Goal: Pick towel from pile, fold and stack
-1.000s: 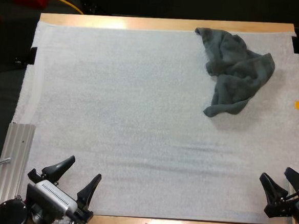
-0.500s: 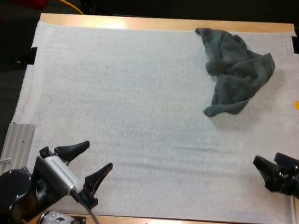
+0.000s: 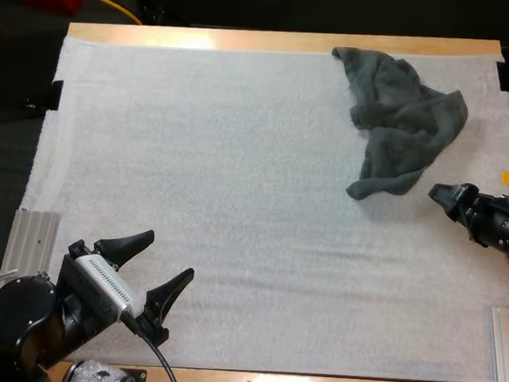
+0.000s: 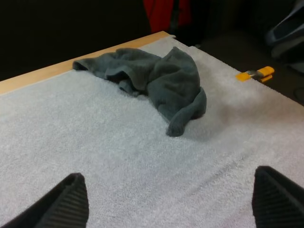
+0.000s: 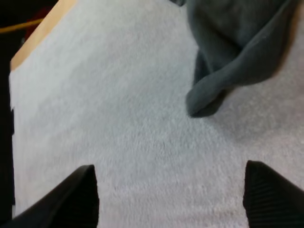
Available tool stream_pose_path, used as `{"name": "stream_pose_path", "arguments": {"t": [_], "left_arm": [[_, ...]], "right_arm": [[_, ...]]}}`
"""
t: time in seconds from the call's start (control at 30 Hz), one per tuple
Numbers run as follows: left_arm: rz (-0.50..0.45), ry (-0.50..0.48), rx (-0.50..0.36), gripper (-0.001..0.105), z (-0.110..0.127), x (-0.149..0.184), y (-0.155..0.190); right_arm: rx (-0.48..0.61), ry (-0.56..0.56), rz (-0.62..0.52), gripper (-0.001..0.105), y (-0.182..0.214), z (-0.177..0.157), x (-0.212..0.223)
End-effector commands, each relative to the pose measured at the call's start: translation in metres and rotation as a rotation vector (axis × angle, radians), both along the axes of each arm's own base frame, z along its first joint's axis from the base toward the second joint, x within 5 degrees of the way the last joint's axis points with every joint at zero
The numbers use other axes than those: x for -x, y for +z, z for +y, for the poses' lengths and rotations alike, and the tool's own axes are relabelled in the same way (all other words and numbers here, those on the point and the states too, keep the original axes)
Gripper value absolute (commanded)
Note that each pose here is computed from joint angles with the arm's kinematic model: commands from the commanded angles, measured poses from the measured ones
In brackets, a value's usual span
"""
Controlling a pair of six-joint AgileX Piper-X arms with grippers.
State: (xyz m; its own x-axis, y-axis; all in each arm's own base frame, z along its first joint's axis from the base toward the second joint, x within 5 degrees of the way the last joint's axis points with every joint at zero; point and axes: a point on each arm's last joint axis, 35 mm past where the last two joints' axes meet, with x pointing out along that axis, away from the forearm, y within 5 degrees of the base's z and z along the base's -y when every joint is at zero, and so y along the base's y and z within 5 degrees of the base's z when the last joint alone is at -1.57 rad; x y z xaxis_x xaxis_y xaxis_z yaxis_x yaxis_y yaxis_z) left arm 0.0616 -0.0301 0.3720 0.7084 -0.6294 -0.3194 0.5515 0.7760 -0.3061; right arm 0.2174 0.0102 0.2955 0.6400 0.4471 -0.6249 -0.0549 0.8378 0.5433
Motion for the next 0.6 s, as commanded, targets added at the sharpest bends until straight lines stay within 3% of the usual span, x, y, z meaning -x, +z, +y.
{"name": "stream_pose_path", "arguments": {"t": [0.0, 0.37, 0.57], "left_arm": [[-0.019, -0.01, 0.012, 0.069, -0.001, 0.0, 0.004], [-0.016, -0.009, 0.013, 0.069, -0.001, 0.0, 0.004], [-0.014, -0.009, 0.013, 0.069, -0.001, 0.0, 0.004]], "right_arm": [[-0.026, -0.015, 0.013, 0.063, -0.006, 0.0, -0.013], [-0.069, -0.043, 0.125, 0.063, -0.057, 0.032, -0.064], [-0.125, -0.126, 0.18, 0.063, -0.082, 0.041, -0.083]]}}
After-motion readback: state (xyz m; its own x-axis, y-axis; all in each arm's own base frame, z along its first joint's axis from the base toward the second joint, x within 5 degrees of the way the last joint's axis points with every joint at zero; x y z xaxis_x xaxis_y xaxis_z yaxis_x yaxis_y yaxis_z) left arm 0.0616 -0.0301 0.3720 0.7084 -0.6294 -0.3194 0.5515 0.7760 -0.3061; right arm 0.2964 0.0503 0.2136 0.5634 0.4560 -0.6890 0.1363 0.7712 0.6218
